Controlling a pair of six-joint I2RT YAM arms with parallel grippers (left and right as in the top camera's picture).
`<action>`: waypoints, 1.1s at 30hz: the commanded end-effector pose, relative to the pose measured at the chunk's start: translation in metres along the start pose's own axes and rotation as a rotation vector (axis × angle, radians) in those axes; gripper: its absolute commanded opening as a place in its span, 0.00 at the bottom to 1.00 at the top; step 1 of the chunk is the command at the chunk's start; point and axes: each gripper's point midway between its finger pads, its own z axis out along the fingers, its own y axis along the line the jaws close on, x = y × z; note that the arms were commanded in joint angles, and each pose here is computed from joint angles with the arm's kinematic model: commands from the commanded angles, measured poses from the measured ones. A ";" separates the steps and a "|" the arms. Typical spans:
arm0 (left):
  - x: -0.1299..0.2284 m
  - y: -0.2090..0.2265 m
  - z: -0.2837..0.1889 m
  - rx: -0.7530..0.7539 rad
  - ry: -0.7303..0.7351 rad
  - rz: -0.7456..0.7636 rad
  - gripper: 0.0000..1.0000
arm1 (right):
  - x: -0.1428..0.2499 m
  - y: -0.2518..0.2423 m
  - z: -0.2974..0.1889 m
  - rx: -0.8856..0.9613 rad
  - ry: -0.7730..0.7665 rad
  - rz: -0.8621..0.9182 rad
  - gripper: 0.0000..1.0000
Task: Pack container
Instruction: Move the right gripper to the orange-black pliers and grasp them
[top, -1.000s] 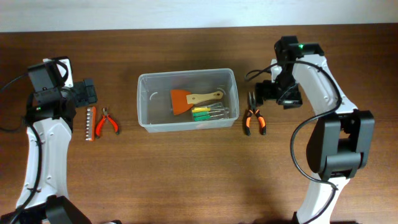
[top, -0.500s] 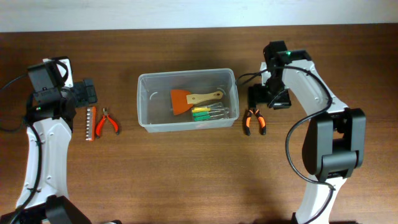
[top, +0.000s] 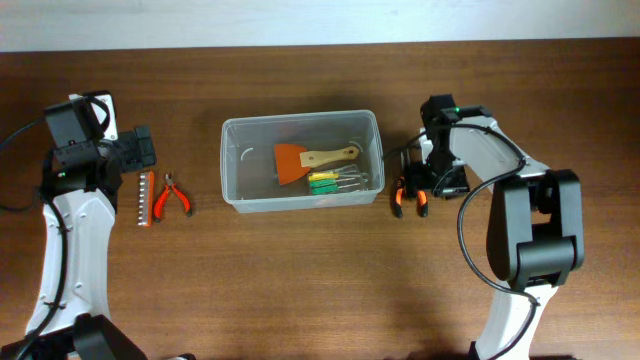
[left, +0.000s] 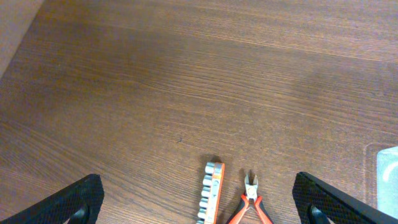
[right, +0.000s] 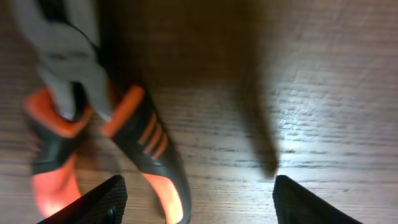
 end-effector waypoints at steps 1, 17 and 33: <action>-0.008 0.004 -0.002 -0.015 -0.017 0.012 0.99 | 0.004 -0.005 0.006 0.022 0.006 0.001 0.74; -0.008 0.005 -0.002 -0.016 -0.017 0.012 0.99 | 0.002 -0.004 0.011 0.022 -0.009 -0.020 0.34; -0.008 0.005 -0.002 -0.016 -0.017 0.012 0.99 | -0.002 -0.004 0.011 0.021 -0.028 -0.017 0.07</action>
